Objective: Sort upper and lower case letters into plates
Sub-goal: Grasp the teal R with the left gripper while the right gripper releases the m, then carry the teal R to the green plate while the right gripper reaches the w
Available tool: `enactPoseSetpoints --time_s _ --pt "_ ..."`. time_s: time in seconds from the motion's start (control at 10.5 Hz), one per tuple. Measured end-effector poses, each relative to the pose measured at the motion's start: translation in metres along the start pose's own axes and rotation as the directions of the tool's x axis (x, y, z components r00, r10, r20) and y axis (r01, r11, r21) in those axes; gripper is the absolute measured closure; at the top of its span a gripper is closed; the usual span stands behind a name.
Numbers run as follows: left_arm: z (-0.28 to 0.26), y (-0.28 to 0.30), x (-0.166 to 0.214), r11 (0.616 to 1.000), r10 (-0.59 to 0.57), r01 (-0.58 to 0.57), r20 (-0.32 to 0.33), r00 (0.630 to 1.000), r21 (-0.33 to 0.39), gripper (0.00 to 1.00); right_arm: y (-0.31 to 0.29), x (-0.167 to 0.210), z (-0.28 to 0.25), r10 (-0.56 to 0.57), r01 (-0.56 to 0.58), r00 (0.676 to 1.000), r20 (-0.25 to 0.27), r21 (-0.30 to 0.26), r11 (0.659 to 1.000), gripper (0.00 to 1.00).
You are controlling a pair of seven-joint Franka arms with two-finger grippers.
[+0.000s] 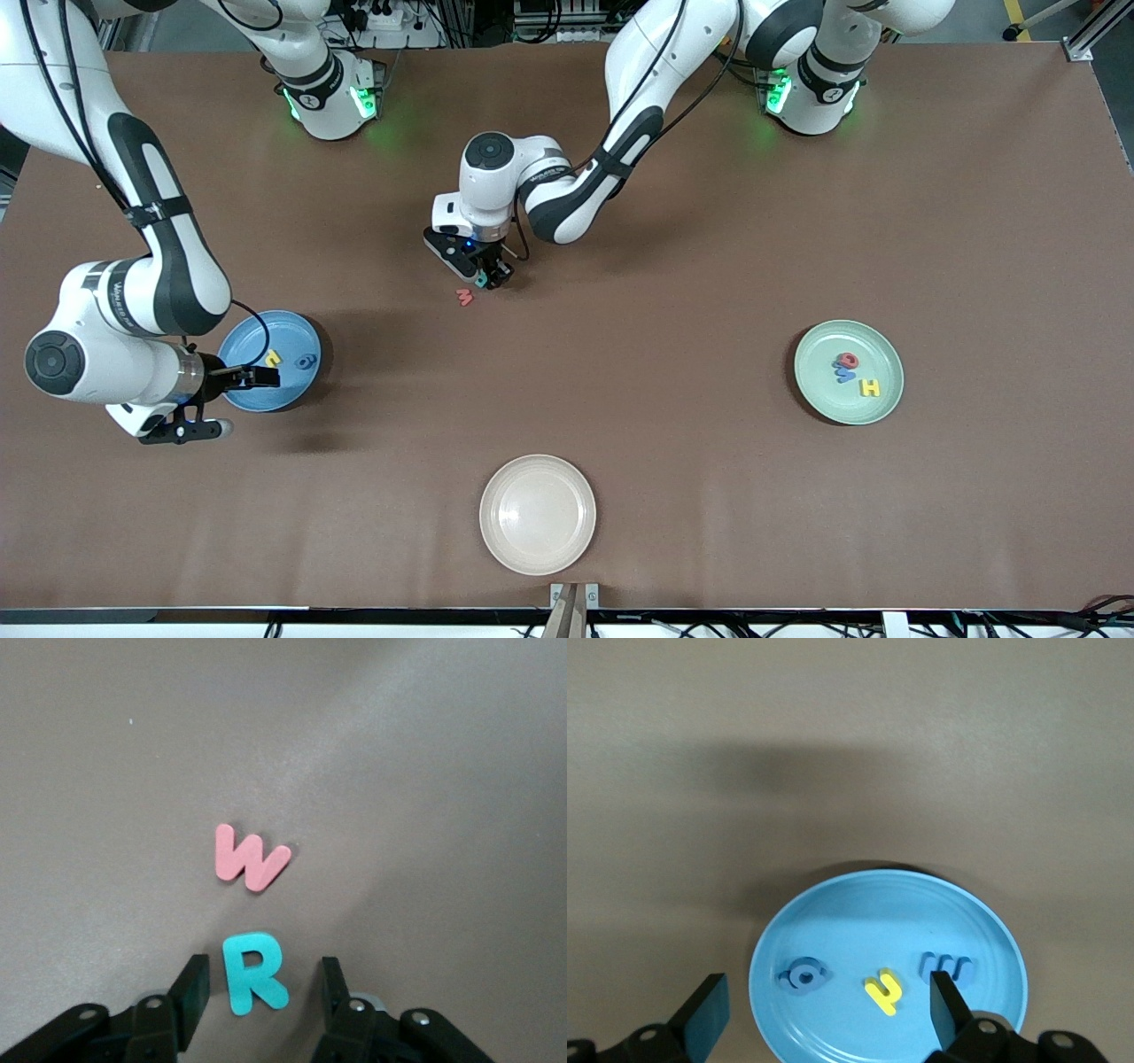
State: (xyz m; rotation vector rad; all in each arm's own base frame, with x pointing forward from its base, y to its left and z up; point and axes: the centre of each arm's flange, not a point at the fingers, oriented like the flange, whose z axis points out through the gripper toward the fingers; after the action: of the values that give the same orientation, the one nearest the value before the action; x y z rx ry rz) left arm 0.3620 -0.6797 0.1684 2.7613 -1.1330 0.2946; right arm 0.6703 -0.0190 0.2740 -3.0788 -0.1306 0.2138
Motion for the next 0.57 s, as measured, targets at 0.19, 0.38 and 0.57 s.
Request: enactPoseSetpoints --time_s 0.19,0.38,0.57 --pt "-0.0008 0.0004 0.0008 1.000 0.002 -0.002 -0.003 1.000 0.002 0.52 -0.0075 0.0015 -0.0001 -0.011 0.011 1.000 -0.006 -0.002 1.000 0.00" --pt "-0.0015 -0.0014 0.0023 1.000 0.000 0.000 -0.007 1.000 0.005 0.72 -0.0070 0.0014 0.0002 -0.010 0.010 1.000 -0.005 -0.002 1.000 0.00" --pt "-0.0020 -0.0014 0.0028 1.000 0.001 -0.001 -0.008 1.000 0.005 0.72 -0.0069 0.0015 0.0002 -0.010 0.010 1.000 -0.006 -0.002 1.000 0.00"
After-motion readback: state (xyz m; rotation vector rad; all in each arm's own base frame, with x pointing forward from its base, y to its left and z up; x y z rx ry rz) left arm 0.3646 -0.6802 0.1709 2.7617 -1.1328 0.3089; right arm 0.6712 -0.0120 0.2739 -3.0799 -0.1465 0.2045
